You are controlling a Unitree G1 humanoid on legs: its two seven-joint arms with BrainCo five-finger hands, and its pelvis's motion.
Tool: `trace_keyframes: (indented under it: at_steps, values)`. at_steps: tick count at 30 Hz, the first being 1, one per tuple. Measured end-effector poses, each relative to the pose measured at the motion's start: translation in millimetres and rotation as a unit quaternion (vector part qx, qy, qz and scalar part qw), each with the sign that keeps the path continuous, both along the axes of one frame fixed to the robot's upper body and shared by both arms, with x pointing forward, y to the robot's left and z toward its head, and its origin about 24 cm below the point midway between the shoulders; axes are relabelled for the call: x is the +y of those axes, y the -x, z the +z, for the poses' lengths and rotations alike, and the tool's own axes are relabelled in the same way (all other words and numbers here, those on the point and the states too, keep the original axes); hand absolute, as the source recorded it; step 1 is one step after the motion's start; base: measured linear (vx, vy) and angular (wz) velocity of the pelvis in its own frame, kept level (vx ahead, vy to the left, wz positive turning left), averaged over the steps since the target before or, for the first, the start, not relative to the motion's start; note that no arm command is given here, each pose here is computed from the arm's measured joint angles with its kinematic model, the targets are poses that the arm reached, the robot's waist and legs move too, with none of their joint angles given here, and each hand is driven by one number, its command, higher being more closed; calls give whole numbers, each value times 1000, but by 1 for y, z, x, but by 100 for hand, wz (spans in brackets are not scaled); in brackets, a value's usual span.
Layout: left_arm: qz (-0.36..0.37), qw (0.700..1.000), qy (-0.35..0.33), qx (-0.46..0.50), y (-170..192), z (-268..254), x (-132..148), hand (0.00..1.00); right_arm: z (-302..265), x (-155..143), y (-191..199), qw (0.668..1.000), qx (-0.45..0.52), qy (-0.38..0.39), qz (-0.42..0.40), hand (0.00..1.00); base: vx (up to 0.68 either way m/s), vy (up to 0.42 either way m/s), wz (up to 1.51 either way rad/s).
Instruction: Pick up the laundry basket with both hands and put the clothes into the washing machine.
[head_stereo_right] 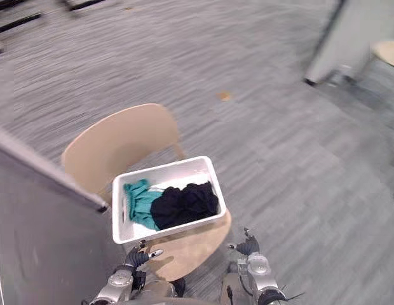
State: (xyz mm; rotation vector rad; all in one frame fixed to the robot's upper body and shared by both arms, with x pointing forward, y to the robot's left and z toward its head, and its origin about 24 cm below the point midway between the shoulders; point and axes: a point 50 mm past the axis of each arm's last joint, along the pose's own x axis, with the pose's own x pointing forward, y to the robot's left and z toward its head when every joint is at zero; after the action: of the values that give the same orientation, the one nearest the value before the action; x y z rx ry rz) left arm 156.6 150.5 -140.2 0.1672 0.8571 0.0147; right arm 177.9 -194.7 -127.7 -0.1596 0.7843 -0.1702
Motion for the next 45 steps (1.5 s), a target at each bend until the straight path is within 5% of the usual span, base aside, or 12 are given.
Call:
trace_keyframes:
  at_steps: [9,19,27,31,38,45]
  values:
    - [-1,1000,5,5,6,-2,-4,0,4,-7,-4,999,-18,2,-36,0,42,-95,106]
    - [14,998,-43,34,25,-8,30,0,30,-28,4,988,-104,45,-102,0,-93,35,42]
    - [16,998,-48,40,33,-10,34,0,102,-37,-10,952,-251,177,-5,0,-86,45,-29]
    - [11,998,-53,38,33,-10,37,0,109,-22,-22,945,-263,176,84,0,60,43,-9]
    - [3,998,-60,4,23,-1,48,0,145,14,-112,885,-313,209,273,0,130,5,29]
    - [3,997,-73,-19,13,6,56,0,207,25,-185,849,-354,265,290,0,101,-43,49]
